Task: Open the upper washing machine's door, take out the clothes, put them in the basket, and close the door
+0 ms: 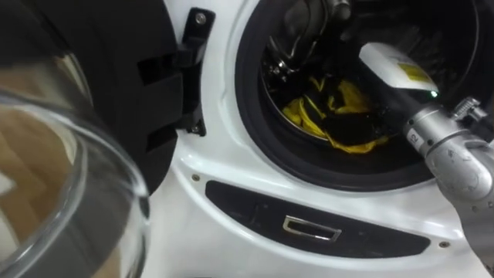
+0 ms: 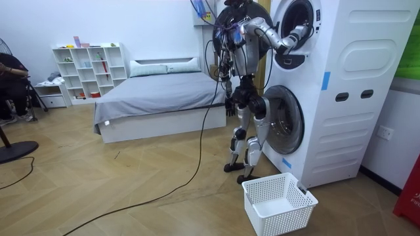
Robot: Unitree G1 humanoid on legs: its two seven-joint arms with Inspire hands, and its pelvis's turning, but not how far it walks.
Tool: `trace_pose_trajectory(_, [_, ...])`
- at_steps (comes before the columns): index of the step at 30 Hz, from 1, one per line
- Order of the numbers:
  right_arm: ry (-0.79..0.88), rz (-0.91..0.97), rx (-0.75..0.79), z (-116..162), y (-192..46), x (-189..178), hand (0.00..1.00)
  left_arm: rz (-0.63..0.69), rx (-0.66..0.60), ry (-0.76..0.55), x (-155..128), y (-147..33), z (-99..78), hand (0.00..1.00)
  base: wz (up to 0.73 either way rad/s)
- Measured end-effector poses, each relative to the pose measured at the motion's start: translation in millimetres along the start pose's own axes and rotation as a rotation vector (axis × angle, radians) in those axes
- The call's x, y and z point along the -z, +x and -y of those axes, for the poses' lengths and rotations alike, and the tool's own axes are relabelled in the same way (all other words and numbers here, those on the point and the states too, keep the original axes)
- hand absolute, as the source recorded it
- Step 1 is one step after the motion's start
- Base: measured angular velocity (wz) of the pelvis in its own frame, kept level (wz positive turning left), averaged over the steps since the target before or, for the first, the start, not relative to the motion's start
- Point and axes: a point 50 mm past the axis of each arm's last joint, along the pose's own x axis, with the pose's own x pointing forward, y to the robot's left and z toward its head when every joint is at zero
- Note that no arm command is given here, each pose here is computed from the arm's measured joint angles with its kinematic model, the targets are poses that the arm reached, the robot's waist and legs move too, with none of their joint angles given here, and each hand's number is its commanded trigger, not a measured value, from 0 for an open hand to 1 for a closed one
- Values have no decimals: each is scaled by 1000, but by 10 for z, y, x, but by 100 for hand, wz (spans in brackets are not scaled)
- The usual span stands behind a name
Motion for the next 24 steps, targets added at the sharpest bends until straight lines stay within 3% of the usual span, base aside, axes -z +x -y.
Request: trace_pose_trajectory(24, [14,-131,-273,-178,-63,128,0,-11,-1,23,-130,19,-96,0,-2])
